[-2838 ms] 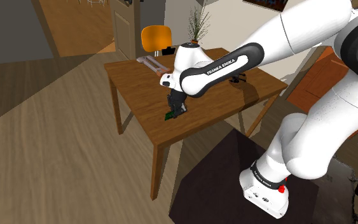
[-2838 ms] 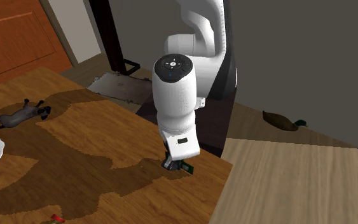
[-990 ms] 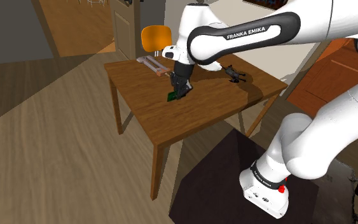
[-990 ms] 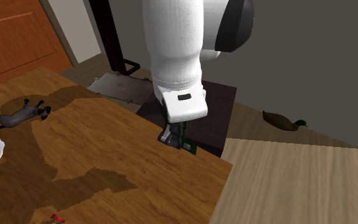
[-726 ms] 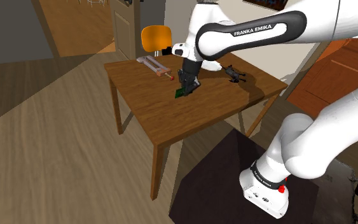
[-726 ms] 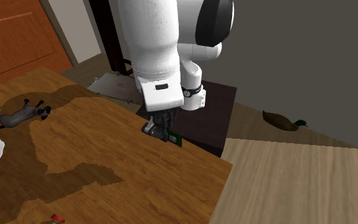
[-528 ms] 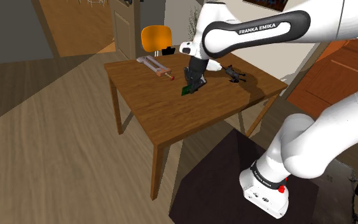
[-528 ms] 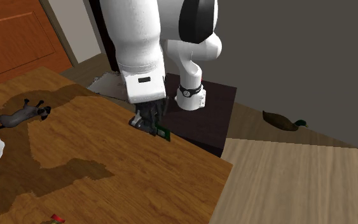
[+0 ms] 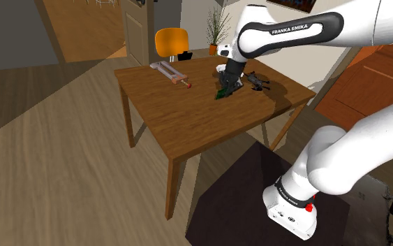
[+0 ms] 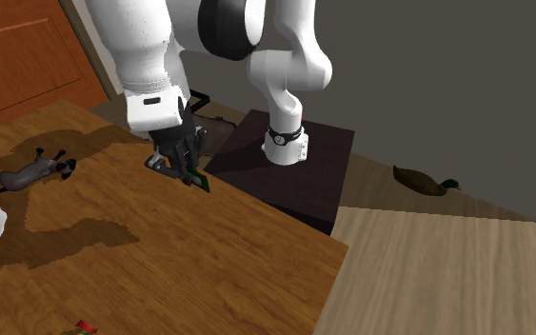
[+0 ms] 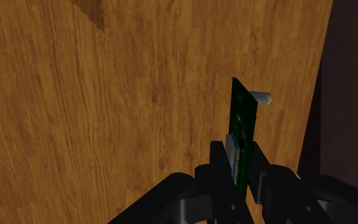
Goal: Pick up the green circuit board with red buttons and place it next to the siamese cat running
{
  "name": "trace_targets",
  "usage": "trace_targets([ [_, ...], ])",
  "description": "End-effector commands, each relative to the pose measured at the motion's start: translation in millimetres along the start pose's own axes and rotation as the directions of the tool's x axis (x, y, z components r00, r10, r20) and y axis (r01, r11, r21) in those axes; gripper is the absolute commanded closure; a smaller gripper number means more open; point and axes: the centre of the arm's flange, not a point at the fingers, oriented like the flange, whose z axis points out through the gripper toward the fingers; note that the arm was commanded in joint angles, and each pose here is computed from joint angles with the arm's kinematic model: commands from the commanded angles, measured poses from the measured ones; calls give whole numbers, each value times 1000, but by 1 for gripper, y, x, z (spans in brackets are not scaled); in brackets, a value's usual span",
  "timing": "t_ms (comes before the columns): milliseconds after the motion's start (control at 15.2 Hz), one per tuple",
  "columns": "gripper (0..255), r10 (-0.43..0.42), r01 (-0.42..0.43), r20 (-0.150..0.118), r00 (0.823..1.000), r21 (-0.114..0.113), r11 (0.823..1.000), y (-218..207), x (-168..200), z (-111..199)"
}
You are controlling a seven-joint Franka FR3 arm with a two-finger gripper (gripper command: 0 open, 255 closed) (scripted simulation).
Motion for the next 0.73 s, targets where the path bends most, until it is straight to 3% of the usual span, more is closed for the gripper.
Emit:
trace_targets([
  [0, 255, -1, 1, 0, 1000, 0, 1000, 1, -29, -4],
  [660, 255, -1, 1, 0, 1000, 0, 1000, 8, -161, -10],
])
